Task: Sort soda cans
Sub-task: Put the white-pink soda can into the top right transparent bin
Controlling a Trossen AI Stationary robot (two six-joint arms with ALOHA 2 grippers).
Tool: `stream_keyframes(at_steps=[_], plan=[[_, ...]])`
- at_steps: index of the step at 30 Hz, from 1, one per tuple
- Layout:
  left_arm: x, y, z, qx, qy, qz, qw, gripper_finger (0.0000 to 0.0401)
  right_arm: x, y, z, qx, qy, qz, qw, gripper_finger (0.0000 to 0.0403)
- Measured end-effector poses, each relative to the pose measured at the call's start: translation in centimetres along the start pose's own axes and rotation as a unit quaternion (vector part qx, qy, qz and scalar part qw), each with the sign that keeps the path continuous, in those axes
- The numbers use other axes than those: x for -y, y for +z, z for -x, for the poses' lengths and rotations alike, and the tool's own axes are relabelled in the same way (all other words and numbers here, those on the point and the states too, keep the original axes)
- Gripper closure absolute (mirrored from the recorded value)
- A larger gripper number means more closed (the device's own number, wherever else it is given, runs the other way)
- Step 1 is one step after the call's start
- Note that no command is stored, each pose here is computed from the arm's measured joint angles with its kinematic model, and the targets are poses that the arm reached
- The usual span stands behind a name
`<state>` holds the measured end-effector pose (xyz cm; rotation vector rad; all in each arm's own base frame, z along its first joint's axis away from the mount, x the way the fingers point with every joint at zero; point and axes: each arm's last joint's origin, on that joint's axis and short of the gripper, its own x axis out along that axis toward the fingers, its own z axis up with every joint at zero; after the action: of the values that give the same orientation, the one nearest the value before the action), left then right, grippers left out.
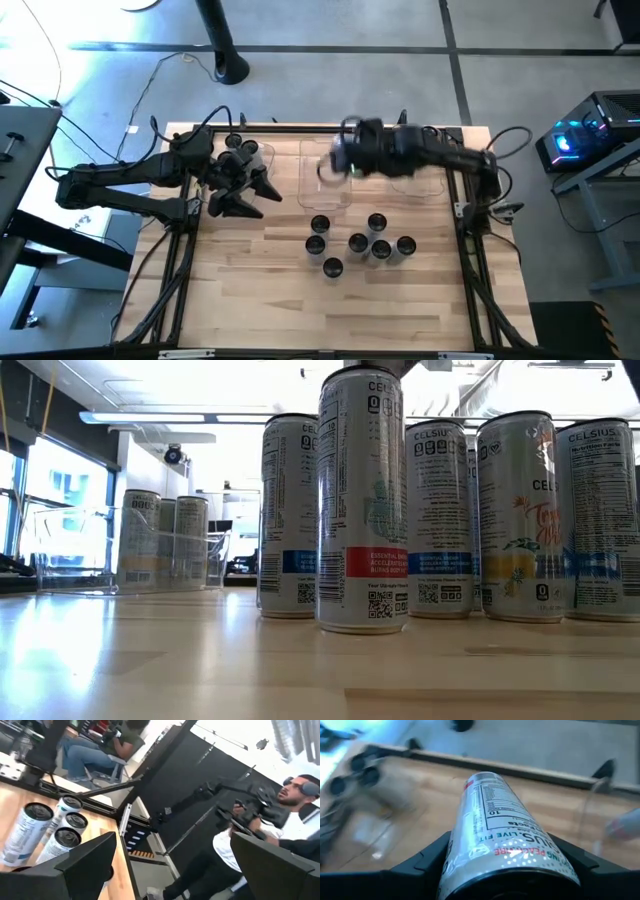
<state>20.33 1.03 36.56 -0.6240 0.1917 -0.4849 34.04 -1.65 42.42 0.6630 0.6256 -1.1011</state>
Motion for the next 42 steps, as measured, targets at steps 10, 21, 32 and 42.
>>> stream_keyframes(at_steps=[10,21,32,42], plan=[[-0.3,0.2,0.3,0.001,0.001,-0.034,0.999,0.0016,5.4,7.6,-5.7,-0.052,-0.06,0.053,0.995,0.0163],[-2.3,1.6,2.2,0.046,0.064,-0.01,0.997,0.0016,9.6,10.2,-2.8,-0.053,-0.014,0.142,0.988,0.0163],[-3.7,2.6,4.3,0.046,0.06,-0.008,0.997,0.0016,16.7,3.0,-1.9,-0.169,-0.052,0.046,0.983,0.0163],[-4.3,3.3,5.7,0.056,0.062,-0.02,0.996,0.0016,19.1,-0.9,-4.3,-0.237,-0.113,-0.038,0.964,0.0163]])
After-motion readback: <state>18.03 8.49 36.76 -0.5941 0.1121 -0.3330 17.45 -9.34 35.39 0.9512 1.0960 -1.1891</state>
